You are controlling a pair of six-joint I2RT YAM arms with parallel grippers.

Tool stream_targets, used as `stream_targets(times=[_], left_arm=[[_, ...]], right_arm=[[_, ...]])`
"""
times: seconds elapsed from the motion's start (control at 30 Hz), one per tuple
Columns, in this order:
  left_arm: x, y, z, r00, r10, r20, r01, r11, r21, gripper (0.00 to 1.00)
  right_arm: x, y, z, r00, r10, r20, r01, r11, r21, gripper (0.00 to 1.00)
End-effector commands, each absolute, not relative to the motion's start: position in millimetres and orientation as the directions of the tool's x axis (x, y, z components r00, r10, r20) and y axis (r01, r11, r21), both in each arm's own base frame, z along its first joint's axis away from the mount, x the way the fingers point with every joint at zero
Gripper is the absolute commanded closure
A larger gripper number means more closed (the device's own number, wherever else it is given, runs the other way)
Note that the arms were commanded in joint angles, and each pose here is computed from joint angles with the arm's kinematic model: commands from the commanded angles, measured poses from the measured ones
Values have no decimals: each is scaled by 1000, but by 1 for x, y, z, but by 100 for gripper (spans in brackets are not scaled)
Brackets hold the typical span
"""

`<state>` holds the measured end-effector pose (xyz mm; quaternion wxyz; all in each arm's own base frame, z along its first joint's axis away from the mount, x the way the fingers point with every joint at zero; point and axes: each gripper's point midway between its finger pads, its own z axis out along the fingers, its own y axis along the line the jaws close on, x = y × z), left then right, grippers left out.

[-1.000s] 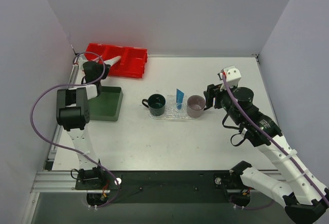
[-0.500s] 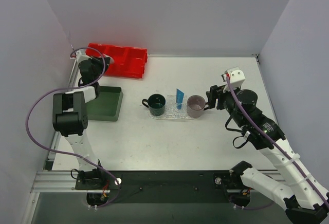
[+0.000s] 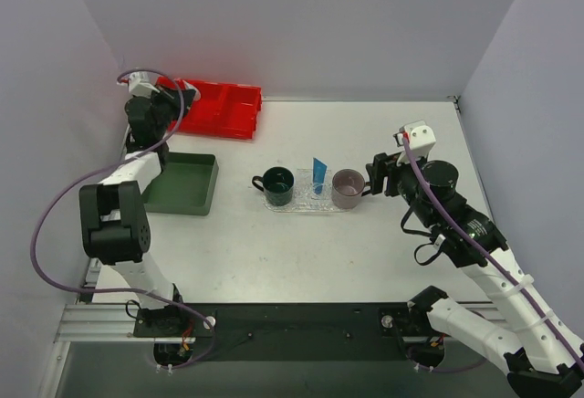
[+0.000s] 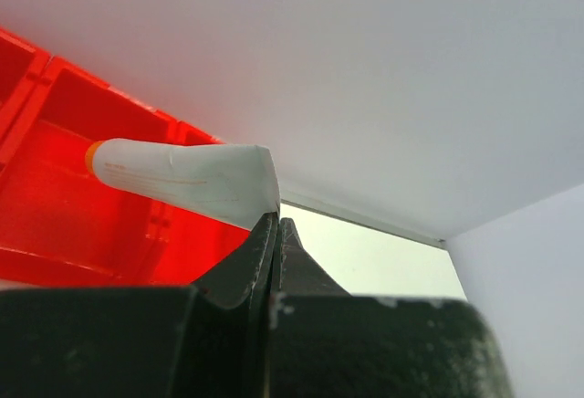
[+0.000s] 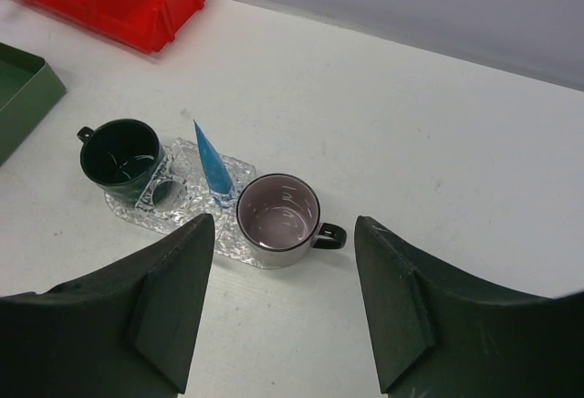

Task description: Prepare toiletry sets of a toothbrush and toothpaste on the tray

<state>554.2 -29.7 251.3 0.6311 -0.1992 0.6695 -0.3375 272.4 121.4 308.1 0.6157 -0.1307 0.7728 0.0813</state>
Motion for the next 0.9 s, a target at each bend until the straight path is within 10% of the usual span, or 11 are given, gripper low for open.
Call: stream_targets(times=[0.0, 0.5, 0.87], left_arm=[[524, -44, 327, -80, -608, -790, 329, 732, -596, 100], [372, -109, 348, -214, -238, -948, 643, 696, -320, 100], [256, -203, 334, -307, -37, -951, 870, 394, -297, 100]], right_arm=[[268, 126, 322, -183, -66, -981, -335, 942, -1, 42], [229, 217, 338, -308, -106, -945, -739, 653, 167, 39], [192, 246, 360, -371, -138, -919, -843, 465, 270, 43]])
